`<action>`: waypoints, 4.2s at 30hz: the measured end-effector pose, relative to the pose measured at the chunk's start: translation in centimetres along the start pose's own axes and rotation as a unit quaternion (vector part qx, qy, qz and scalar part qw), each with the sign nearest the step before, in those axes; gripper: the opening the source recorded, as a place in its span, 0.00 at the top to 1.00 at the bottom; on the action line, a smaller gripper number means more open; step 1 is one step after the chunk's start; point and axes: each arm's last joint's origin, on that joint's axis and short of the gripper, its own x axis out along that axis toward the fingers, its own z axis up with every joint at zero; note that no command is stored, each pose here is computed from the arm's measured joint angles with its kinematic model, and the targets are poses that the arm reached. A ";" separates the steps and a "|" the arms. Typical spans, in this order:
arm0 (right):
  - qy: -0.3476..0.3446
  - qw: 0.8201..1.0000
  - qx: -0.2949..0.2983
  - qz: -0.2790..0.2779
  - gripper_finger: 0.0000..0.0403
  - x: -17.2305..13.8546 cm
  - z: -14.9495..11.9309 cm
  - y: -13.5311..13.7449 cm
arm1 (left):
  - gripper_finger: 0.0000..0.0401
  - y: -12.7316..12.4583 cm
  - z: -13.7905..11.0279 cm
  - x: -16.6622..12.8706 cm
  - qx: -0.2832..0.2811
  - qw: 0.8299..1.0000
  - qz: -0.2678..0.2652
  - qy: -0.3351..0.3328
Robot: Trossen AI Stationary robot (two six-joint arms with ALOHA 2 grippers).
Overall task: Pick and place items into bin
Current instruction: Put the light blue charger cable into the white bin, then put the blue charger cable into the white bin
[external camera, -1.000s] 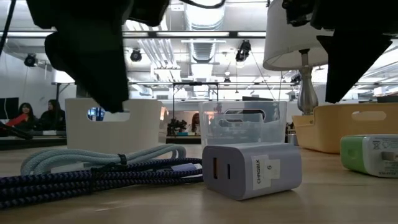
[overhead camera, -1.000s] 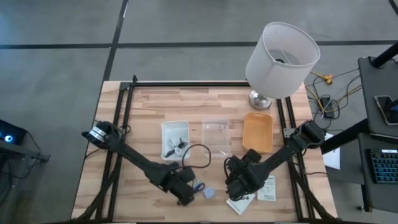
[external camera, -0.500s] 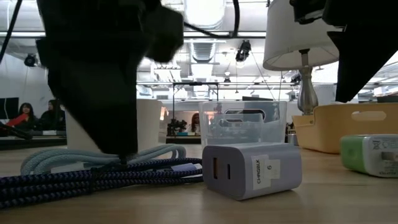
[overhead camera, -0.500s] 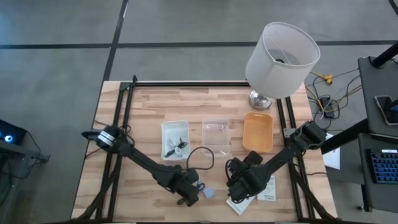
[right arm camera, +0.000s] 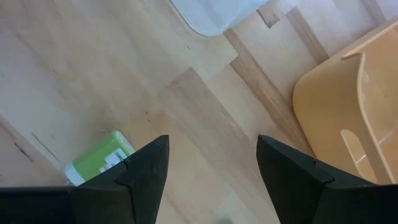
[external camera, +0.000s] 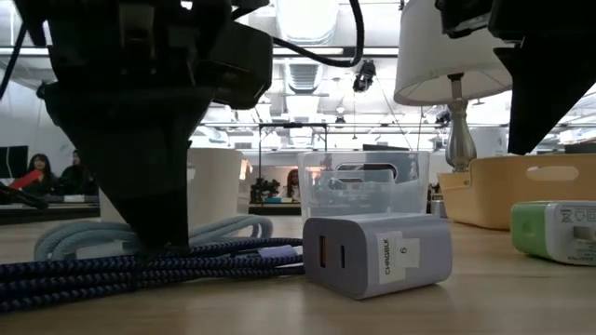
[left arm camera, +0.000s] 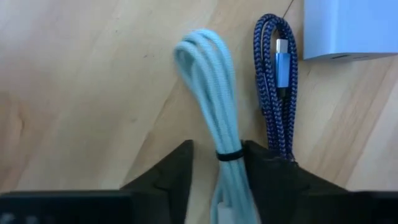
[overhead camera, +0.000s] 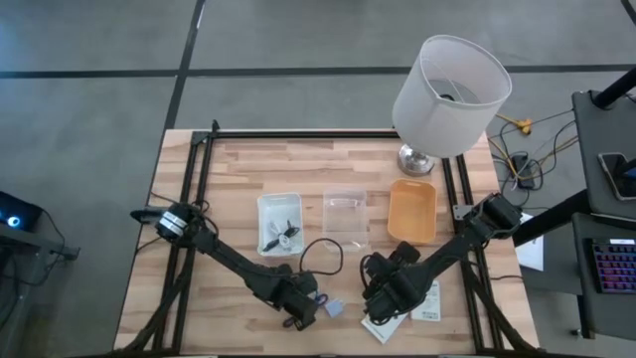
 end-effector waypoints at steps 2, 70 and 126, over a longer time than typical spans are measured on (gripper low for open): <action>0.000 1.000 0.000 0.000 0.43 0.0 0.0 0.0 | 0.78 0.0 0.0 0.0 0.015 1.000 0.000 0.000; 0.004 0.998 0.044 -0.047 0.43 0.0 -0.2 -0.9 | 0.52 -1.6 0.1 -5.4 0.015 0.999 -0.045 -0.022; 0.019 0.998 0.032 -0.046 0.43 0.0 -1.4 -0.9 | 0.99 -2.2 -1.5 0.1 0.055 0.998 0.039 -0.006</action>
